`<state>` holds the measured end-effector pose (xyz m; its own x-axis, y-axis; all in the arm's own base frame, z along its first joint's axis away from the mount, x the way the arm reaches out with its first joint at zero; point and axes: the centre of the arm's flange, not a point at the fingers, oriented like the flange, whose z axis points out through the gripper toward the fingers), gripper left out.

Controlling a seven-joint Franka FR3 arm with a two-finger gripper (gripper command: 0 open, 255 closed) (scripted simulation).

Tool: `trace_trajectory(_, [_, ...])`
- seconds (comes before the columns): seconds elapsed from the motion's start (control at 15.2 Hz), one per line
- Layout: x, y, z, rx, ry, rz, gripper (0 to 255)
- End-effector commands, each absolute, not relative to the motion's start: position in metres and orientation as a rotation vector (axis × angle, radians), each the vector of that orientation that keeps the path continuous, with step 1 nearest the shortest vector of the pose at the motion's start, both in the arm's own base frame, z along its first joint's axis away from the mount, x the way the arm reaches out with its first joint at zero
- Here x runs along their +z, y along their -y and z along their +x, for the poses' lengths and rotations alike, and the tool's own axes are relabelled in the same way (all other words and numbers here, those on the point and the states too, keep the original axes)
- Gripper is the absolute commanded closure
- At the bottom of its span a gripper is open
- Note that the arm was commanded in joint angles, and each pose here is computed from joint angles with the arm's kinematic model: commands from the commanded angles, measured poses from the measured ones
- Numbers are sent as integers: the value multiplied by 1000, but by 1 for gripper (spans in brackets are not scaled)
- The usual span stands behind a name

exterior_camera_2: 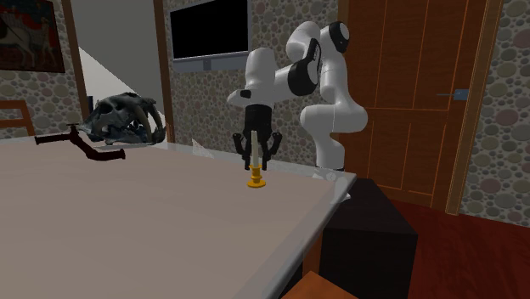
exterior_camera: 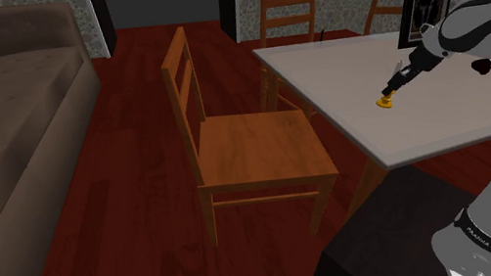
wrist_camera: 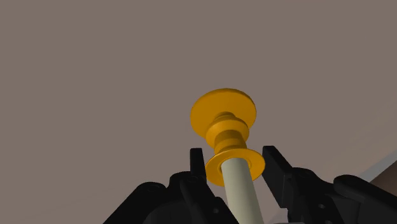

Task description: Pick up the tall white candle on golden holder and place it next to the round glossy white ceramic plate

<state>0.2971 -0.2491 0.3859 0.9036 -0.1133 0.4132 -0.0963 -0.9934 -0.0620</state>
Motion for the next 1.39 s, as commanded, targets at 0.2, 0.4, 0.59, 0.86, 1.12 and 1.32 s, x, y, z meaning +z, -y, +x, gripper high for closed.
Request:
trace_trajectory(0.2, [386,249,297,-661,-167,-3026,255])
trace_trajectory(0.4, [396,249,297,-661,-167,-3026,255])
trace_trajectory(0.59, [412,249,297,-661,-167,-3026,255])
trace_trajectory(0.86, [433,249,297,-661,-167,-3026,255])
trace_trajectory(1.12, [455,249,297,-661,-167,-3026,255])
trace_trajectory(1.32, [470,249,297,-661,-167,-3026,255])
